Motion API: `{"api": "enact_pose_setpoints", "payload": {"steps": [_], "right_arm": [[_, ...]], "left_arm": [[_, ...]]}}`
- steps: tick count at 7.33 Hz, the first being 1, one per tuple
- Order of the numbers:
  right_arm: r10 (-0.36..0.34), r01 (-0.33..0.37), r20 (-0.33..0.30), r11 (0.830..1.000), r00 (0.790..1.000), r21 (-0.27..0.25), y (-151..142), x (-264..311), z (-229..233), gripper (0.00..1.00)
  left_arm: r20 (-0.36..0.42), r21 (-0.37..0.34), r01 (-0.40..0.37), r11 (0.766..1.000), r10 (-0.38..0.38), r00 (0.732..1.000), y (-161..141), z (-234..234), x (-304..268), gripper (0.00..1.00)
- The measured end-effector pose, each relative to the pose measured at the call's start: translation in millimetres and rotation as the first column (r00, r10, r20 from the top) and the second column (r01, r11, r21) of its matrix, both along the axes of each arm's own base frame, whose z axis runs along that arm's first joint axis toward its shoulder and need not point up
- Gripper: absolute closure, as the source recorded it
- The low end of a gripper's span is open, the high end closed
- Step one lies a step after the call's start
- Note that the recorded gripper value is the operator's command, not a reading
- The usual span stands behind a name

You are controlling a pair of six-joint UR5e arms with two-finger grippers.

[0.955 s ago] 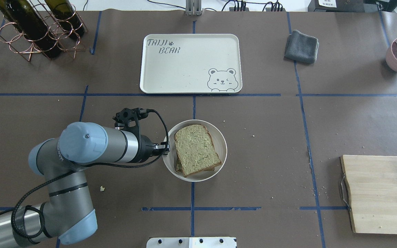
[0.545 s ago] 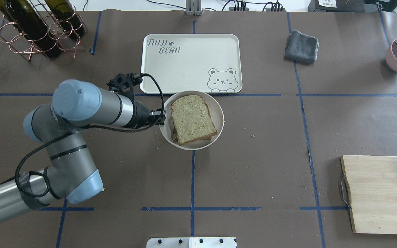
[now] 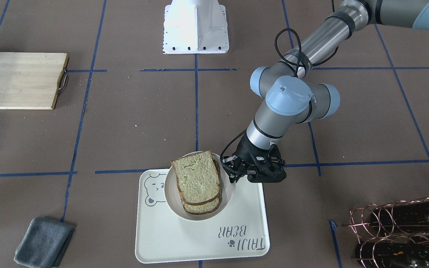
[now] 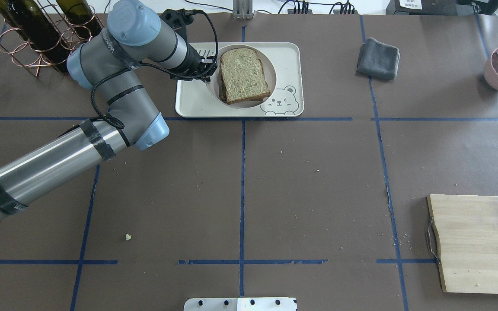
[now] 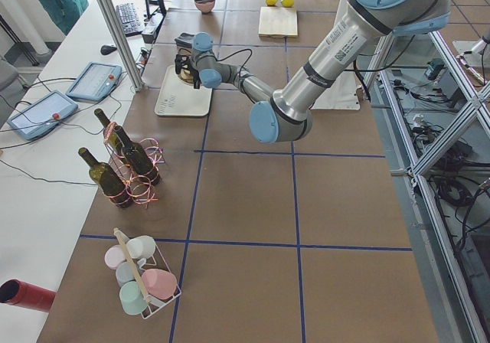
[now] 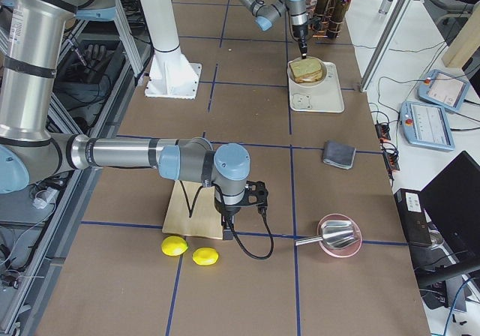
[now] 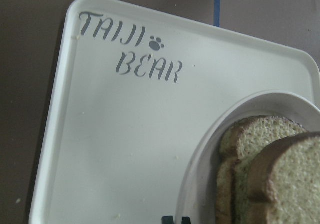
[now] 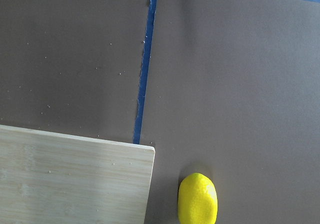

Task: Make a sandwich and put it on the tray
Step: 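Carry the plate with the left gripper onto the white bear tray, then release the plate on the tray and withdraw the left arm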

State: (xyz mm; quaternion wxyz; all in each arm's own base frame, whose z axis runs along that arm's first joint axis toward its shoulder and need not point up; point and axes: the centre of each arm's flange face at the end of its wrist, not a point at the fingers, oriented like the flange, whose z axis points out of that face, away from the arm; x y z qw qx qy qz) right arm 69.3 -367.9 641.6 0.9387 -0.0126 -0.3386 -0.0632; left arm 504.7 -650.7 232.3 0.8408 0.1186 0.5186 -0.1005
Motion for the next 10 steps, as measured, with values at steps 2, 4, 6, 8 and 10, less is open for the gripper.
{"api": "enact_pose_setpoints", "payload": {"steps": [2, 4, 6, 8, 10], "right_arm": [[0.005, -0.005, 0.000, 1.000, 1.000, 0.000, 0, 1, 0, 0.00], [0.006, -0.006, 0.000, 1.000, 1.000, 0.001, 0, 2, 0, 0.00], [0.007, -0.007, 0.000, 1.000, 1.000, -0.002, 0, 2, 1, 0.00], [0.008, -0.008, 0.000, 1.000, 1.000, -0.008, 1, 2, 3, 0.00], [0.009, -0.009, 0.000, 1.000, 1.000, -0.027, 2, 2, 12, 0.00]], "left_arm": [[0.016, 0.003, 0.010, 1.000, -0.010, 1.000, -30, 17, 21, 1.00], [0.027, 0.017, 0.018, 1.000, -0.019, 0.999, -37, 27, 30, 0.50], [0.044, 0.042, 0.009, 0.999, -0.011, 0.999, -39, 32, 32, 0.38], [0.061, 0.084, -0.004, 0.996, -0.001, 0.998, -42, 33, 24, 0.00], [0.079, 0.130, -0.023, 0.991, 0.013, 0.997, -27, 40, -8, 0.00]]}}
